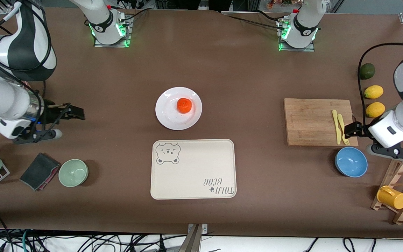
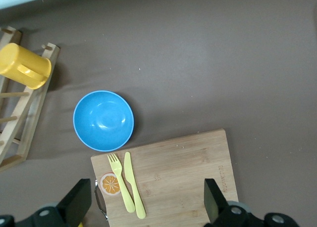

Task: Place orange and plate with both arms
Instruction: 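Grasp the rim of the white plate with the right gripper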

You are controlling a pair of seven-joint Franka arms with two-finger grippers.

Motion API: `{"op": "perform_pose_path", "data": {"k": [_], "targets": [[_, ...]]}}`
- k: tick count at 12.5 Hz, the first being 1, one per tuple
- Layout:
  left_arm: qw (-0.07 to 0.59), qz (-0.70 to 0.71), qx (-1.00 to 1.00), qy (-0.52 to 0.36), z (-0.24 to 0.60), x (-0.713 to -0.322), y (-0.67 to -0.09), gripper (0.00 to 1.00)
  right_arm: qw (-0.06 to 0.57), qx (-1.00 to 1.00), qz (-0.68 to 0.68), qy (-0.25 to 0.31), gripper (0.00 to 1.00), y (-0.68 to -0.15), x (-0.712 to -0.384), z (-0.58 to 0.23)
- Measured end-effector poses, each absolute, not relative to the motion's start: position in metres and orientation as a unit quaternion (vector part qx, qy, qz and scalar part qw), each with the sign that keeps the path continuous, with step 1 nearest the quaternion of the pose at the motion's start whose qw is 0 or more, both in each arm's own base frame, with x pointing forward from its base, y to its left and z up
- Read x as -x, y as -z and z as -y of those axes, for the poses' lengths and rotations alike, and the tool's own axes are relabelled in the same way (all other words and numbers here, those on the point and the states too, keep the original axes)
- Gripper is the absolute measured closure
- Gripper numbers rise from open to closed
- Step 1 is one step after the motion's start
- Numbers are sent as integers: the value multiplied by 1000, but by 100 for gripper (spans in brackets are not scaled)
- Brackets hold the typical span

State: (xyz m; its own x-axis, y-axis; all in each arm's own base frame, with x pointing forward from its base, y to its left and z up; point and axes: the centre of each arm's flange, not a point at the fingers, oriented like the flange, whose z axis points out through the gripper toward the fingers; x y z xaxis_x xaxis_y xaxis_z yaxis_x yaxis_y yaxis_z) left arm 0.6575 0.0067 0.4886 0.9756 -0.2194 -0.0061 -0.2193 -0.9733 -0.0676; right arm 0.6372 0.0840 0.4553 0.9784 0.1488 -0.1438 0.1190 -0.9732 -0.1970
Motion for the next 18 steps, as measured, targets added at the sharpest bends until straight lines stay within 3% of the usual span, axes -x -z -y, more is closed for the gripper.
{"op": "perform_pose_path", "data": {"k": [3,6,12,18], "targets": [[45,-111,992,30,4,-623,-531,0,229,967,63,-97,0,-394,-625,-93],[-2,-65,996,57,-14,-596,-542,0,306,946,49,-99,0,-332,-604,-90],[-6,-123,992,24,-19,-571,-559,0,355,934,6,-52,0,-222,-536,-177],[-14,-143,989,-21,-14,-552,-597,0,383,923,-34,-29,0,-162,-502,-205]]}}
